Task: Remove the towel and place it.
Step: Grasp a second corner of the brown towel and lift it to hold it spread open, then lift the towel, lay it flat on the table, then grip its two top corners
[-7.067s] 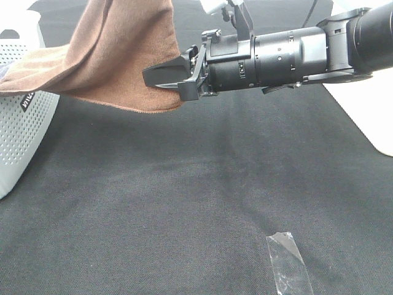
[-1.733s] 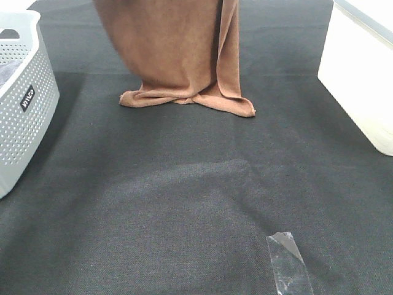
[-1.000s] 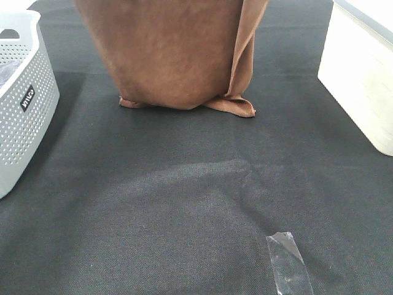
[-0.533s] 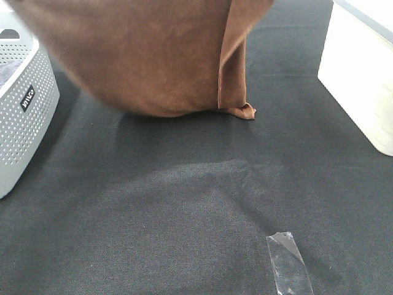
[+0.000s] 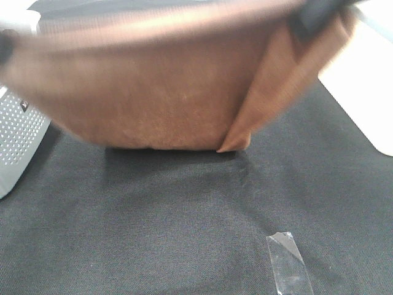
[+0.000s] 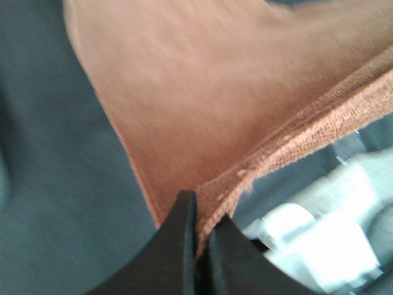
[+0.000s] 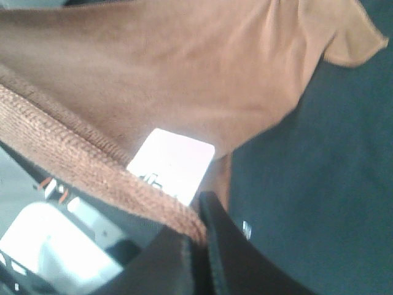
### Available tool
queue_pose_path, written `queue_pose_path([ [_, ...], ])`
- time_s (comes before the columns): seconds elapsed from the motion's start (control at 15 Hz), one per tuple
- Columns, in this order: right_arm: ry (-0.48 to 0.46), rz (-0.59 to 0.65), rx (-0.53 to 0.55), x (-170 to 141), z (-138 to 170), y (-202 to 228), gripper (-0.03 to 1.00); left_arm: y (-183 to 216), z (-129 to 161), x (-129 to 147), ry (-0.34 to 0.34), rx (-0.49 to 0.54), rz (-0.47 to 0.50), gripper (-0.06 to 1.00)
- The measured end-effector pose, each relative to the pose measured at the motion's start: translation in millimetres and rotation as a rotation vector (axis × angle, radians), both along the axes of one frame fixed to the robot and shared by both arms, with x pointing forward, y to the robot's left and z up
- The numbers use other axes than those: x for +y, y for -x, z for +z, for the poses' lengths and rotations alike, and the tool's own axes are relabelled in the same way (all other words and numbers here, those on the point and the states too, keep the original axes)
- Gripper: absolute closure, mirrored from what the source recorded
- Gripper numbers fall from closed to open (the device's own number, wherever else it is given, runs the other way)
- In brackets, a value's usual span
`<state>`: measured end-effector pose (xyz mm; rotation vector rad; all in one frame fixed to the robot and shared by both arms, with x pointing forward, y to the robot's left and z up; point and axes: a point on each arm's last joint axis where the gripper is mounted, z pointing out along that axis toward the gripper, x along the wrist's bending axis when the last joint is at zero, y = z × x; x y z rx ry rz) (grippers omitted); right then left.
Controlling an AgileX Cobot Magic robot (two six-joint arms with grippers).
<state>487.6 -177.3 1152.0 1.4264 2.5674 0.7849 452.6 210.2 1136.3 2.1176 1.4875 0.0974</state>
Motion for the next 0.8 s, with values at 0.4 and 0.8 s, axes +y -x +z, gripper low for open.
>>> queue_pose_path([
  [0.4, 0.018, 0.0, 0.05, -22, -25, 57, 0.97, 53, -41, 1, 0.153, 0.154, 0.021, 0.94],
  [0.8, 0.021, -0.003, 0.238, -30, -81, 92, 0.97, 85, -92, 3, 0.215, 0.365, 0.072, 0.94],
])
